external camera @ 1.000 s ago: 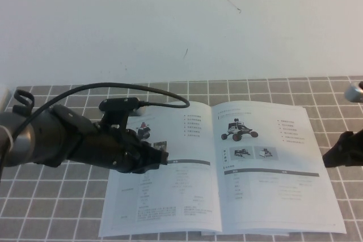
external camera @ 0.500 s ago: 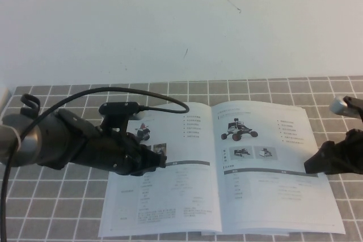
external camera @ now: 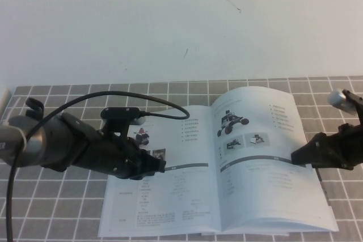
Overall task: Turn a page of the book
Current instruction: Open the closed book
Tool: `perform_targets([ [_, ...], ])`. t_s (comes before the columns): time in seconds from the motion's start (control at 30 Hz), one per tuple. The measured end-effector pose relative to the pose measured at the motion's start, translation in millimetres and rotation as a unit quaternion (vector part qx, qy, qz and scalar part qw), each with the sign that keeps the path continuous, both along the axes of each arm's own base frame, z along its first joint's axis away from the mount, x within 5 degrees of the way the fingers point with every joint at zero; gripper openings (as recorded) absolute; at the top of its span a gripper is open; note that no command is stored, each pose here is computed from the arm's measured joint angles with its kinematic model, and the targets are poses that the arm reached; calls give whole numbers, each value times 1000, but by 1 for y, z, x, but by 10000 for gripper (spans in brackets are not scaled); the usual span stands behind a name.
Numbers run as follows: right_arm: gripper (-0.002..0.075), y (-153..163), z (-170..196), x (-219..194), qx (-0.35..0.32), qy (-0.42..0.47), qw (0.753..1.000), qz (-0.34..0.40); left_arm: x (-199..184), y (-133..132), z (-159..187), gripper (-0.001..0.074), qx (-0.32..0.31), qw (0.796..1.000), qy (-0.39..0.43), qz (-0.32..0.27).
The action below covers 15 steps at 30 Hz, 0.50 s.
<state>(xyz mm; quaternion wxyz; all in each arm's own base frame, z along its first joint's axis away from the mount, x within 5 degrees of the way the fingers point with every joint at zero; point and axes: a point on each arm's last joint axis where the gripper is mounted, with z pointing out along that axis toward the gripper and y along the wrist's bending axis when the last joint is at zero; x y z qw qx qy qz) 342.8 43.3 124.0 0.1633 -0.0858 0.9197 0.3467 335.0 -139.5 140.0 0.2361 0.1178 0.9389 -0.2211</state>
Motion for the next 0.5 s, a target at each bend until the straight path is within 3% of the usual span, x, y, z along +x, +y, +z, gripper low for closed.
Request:
perform_targets([
  [0.5,460,13,56,25,100,-5,992,74,0,0,0,-4,0,1000,0,0],
])
